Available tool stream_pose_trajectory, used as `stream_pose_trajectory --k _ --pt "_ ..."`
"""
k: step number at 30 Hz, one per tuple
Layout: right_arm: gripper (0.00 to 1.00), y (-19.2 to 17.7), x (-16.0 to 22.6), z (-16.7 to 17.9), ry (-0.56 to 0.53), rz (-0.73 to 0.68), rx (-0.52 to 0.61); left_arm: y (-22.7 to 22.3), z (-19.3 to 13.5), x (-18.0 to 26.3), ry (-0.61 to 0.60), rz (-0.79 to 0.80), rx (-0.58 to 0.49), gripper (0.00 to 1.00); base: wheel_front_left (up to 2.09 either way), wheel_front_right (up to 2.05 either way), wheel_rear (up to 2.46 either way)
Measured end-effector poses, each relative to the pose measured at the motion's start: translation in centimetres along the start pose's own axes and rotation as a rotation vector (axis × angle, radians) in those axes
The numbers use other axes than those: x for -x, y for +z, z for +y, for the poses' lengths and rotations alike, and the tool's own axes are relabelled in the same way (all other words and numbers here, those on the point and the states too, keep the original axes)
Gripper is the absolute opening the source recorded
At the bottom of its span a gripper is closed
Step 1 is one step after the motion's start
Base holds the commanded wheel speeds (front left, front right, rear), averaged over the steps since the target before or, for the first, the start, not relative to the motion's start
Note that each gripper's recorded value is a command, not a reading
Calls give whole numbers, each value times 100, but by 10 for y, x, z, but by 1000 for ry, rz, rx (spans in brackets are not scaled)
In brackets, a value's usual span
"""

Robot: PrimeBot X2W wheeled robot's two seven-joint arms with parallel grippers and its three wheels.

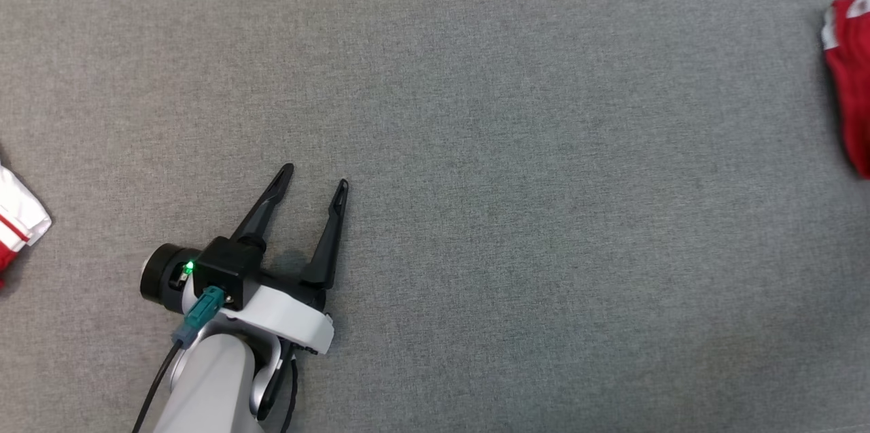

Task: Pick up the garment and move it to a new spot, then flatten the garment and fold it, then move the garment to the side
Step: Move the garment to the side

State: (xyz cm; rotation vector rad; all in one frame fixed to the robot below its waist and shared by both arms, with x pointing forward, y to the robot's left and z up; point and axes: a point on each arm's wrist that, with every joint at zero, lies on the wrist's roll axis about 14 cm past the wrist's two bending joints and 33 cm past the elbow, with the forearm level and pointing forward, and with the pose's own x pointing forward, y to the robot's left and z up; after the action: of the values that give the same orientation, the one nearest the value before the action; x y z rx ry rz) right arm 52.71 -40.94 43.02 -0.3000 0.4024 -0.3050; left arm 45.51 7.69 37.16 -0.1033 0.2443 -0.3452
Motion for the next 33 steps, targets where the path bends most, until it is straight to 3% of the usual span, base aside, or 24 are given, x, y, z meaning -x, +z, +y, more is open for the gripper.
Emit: stream_pose_trajectory --k 4,7,15,22,33 --pt "100 23 3 10 -10 -86 -55 6 7 3 29 -12 0 100 0 0 0" --pt "100 77 14 61 68 -264 -98 15 16 8 67 -31 -6 100 0 0 0" --pt "100 100 58 112 165 -382 -175 40 31 20 136 -89 -8 100 0 0 0" --pt "100 89 98 153 277 -390 -236 54 50 43 219 -123 -4 100 0 0 0" --pt "100 51 164 190 417 -335 -346 61 66 90 324 -145 9 100 0 0 0"
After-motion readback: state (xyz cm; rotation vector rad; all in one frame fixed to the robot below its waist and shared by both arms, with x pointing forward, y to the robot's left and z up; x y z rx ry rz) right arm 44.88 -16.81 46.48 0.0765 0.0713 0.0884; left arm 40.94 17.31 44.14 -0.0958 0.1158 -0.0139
